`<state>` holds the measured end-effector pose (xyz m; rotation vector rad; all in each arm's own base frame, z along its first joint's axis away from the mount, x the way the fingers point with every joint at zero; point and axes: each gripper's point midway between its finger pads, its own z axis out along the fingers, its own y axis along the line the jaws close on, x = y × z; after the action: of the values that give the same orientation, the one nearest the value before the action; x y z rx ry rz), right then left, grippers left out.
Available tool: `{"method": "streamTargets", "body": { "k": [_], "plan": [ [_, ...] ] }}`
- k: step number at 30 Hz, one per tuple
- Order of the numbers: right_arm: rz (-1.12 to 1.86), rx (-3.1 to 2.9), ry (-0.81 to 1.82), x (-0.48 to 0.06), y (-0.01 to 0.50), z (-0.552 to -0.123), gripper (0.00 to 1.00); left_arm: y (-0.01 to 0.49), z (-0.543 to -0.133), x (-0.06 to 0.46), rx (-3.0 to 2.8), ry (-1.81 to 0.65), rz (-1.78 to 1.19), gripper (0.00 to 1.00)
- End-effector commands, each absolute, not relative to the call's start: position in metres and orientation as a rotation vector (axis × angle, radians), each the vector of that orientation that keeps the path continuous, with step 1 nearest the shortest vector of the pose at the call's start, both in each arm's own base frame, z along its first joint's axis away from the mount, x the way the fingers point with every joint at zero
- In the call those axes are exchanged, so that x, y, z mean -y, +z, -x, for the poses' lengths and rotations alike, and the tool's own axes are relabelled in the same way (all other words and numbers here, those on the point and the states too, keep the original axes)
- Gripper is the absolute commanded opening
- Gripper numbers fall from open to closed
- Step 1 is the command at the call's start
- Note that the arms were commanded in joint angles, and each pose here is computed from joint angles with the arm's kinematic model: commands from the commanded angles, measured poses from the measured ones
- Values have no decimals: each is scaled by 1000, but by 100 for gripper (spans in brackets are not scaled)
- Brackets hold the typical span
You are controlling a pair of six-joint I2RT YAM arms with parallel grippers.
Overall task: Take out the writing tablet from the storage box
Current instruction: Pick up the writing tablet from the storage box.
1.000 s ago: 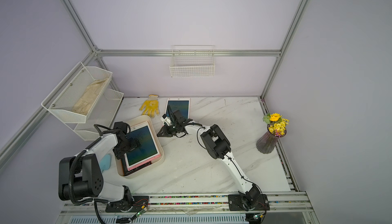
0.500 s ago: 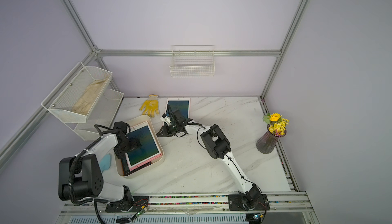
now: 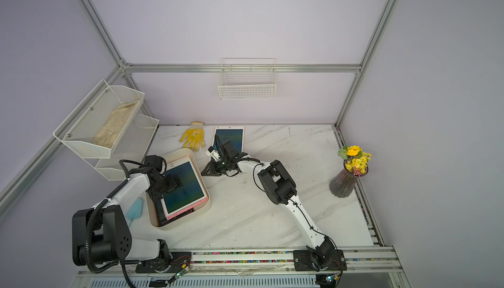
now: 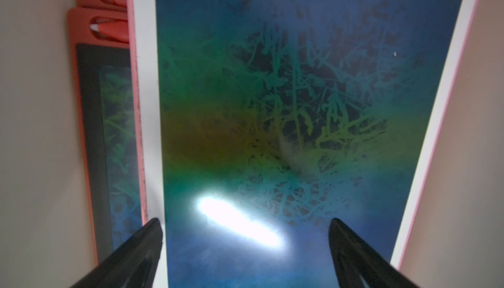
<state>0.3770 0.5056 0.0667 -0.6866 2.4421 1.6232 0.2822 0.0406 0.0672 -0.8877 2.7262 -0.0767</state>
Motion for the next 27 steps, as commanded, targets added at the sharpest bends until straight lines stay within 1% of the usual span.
{"method": "streamTargets", "body": {
  "k": [1, 6, 15, 27],
  "plan": [
    [764, -2372, 1667, -517, 80, -369, 29, 77, -281, -47, -2718, -11, 857, 94],
    [757, -2373, 1668, -517, 80, -369, 29, 84, -275, -56, -2705, 68, 903, 96],
    [762, -2365, 1669, -517, 81, -368, 28, 74, -285, -47, -2712, -21, 877, 95],
    [771, -2362, 1675, -516, 83, -367, 28, 69, -284, -46, -2719, -26, 872, 95]
  ]
}}
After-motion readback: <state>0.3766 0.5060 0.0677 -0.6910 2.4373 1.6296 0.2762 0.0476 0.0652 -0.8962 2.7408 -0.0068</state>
